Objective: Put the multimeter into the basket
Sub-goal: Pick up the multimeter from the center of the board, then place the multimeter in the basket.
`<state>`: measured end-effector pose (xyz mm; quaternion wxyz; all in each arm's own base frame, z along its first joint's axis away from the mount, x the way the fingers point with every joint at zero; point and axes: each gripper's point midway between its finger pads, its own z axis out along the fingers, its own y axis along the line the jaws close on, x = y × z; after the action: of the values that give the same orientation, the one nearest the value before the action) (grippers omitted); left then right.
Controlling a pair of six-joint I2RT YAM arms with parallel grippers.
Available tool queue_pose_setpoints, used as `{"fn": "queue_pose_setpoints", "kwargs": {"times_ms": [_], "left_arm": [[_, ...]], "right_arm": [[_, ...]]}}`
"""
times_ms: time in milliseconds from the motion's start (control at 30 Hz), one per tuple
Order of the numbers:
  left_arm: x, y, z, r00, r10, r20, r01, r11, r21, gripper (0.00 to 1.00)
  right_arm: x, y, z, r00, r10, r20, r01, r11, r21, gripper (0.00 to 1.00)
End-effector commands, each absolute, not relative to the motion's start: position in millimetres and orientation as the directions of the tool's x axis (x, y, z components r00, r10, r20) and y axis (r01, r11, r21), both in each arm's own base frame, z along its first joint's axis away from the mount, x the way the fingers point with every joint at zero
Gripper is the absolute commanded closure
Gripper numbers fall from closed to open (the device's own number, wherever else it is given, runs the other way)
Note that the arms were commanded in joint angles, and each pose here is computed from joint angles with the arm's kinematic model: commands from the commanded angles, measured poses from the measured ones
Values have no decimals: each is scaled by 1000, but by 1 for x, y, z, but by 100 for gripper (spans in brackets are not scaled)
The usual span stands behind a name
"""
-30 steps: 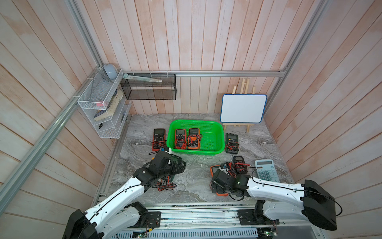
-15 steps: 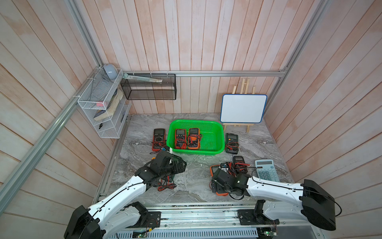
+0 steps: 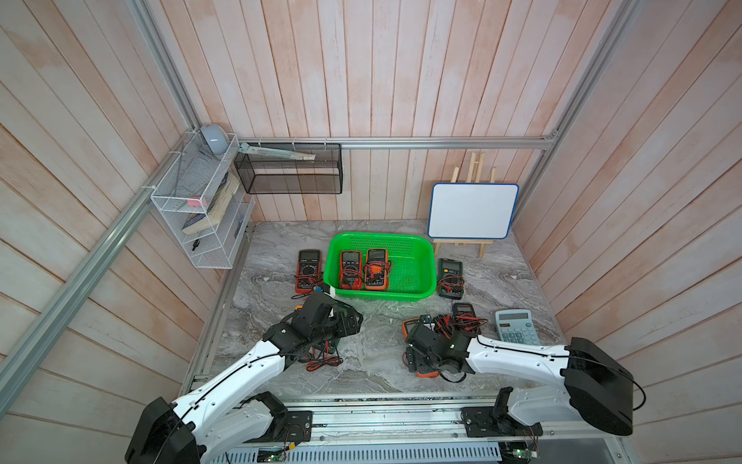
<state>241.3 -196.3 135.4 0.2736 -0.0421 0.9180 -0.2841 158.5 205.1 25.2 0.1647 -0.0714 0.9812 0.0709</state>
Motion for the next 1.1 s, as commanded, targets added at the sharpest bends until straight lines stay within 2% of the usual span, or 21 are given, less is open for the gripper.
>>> {"fn": "queue_pose_setpoints", "kwargs": {"times_ms": [0,233,567,767,1067], "left_arm": [[248,-190,151,-810,-276,-517,62,837,-544,0],[264,-184,170,-777,-298,-555,53,848,-528,0],[292,-177,200,-727,-305,-615,68,859,-507,0],[309,-171,214,-706,-285,-649,82,876,-475,0],[335,-168,218,-716,-240,-656,108,890,-443,0]], "right_arm": [[156,229,46,-931,-132,-342,-218,950,225,54],[161,248,83,-915,-116,-386,-248,917,311,73],[202,261,160,-843,-23,-537,-271,882,387,74],[256,264,202,-781,56,-622,-264,873,411,74],[349,263,228,-709,133,-693,-210,898,387,74]]}}
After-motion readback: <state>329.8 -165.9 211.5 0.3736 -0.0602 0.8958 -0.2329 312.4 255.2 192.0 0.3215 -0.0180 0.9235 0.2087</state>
